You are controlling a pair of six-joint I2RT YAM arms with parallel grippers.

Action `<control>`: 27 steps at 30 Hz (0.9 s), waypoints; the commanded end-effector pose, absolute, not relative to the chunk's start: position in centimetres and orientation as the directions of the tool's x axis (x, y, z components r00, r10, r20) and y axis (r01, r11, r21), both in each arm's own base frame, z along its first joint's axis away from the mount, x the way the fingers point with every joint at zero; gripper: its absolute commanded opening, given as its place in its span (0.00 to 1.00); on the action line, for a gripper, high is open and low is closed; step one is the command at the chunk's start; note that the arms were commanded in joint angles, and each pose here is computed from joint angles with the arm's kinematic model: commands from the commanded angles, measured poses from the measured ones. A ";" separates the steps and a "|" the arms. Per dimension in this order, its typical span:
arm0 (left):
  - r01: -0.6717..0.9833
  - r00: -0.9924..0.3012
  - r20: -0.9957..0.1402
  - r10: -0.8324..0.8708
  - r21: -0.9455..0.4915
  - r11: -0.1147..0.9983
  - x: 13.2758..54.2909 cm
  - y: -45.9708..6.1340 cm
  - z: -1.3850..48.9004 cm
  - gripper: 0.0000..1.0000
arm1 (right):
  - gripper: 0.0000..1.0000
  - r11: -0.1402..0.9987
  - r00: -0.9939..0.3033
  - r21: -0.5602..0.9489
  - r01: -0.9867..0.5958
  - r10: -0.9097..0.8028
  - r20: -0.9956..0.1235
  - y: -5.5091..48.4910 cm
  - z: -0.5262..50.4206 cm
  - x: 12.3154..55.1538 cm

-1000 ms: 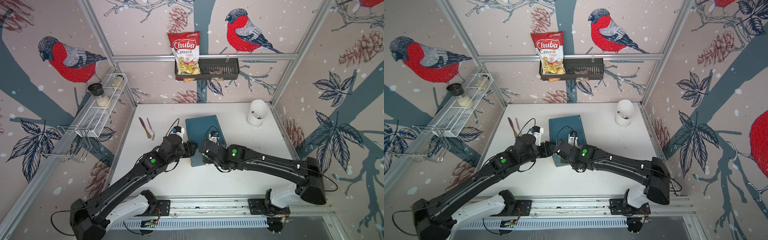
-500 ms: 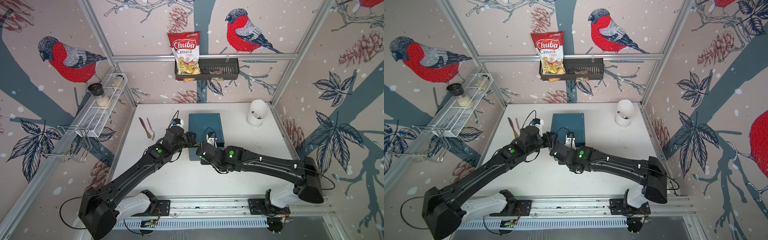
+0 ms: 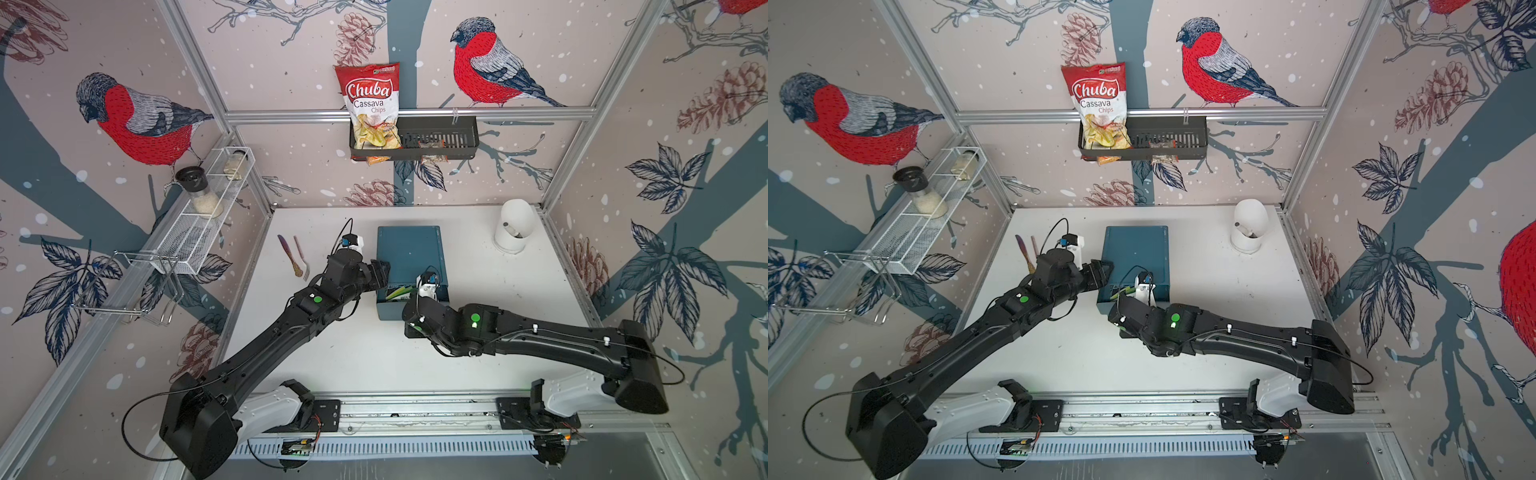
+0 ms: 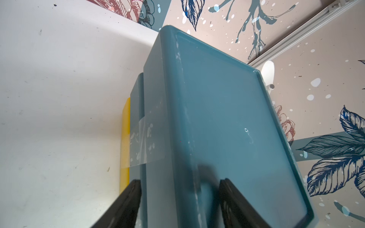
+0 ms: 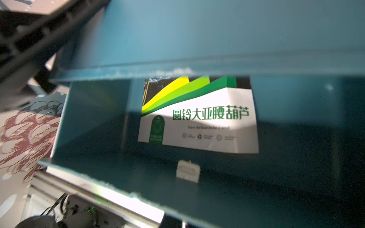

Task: Take the seed bags out of the drawer
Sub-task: Open the drawer in the storage box.

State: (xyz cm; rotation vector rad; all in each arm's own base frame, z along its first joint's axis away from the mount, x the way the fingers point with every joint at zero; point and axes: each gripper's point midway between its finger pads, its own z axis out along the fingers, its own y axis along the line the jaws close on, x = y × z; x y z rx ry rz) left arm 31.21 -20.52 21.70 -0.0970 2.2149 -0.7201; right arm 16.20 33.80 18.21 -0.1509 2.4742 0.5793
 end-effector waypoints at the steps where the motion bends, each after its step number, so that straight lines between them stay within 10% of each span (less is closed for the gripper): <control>1: 0.089 -0.760 -0.614 -0.212 -0.422 0.902 29.8 -18.6 18.5 0.69 | 0.00 0.906 -0.853 0.358 -0.228 -0.009 -0.521 32.8 16.9 15.0; 27: 0.075 -0.764 -0.565 -0.312 -0.557 0.827 27.7 -18.8 19.9 0.71 | 0.00 0.876 -0.864 0.418 -0.240 0.004 -0.504 30.3 16.0 9.7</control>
